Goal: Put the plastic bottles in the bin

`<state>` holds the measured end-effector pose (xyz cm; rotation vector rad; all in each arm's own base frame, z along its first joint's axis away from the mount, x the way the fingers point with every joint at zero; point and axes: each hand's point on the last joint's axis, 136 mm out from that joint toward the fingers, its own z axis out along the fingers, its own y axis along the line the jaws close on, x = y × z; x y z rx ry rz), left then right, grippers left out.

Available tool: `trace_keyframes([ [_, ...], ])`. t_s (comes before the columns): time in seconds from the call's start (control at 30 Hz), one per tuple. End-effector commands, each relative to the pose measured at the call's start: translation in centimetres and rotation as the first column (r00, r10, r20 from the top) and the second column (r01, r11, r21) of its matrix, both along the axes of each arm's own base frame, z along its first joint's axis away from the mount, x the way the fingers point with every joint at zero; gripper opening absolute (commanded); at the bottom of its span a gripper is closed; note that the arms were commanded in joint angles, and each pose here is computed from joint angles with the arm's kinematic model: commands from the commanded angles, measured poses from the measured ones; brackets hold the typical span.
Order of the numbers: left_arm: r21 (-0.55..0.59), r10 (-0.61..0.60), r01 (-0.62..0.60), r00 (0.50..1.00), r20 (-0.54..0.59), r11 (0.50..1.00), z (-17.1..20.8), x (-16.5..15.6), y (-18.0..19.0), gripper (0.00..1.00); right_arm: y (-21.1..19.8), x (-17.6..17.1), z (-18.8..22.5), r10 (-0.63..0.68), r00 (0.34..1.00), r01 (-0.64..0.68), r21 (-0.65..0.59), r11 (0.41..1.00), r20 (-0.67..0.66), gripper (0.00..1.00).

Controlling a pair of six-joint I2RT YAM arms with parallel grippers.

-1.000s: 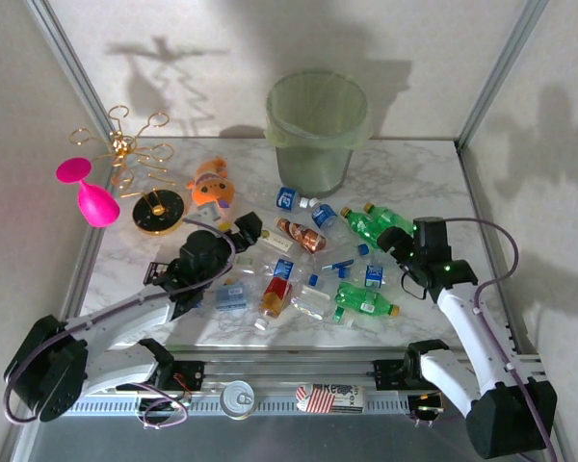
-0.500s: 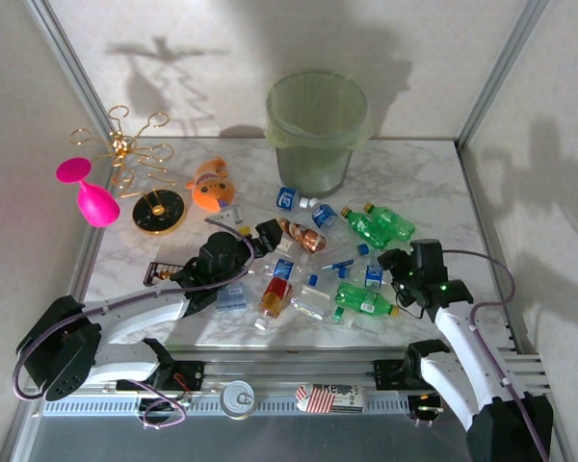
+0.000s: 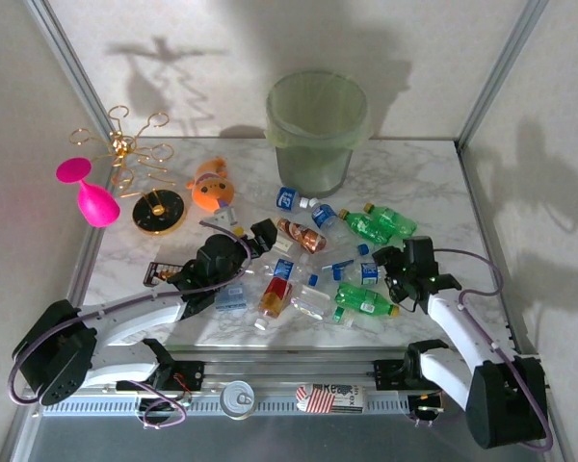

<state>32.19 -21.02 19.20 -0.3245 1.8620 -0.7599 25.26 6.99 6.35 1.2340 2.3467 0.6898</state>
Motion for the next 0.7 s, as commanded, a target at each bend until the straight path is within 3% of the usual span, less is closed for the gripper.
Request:
trace_keyframes([
  [0.0, 0.029, 0.031, -0.032, 0.999, 0.01, 0.999, 0.1, -0.3, 0.9, 1.0, 0.5, 1.1, -0.1, -0.002, 0.999, 0.002, 0.015, 1.0, 0.035, 0.82],
  [0.47, 0.044, 0.129, -0.13, 0.991, 0.022, 0.991, 0.4, -0.4, 3.2, 1.0, 1.6, 2.0, -2.2, 0.002, 1.0, -0.002, 0.024, 1.0, 0.027, 0.82],
  [0.67, 0.046, 0.17, -0.172, 0.985, 0.029, 0.984, 0.4, -0.6, 4.2, 1.0, 1.3, 2.6, -2.1, -0.007, 0.999, 0.007, -0.001, 1.0, 0.043, 0.77],
])
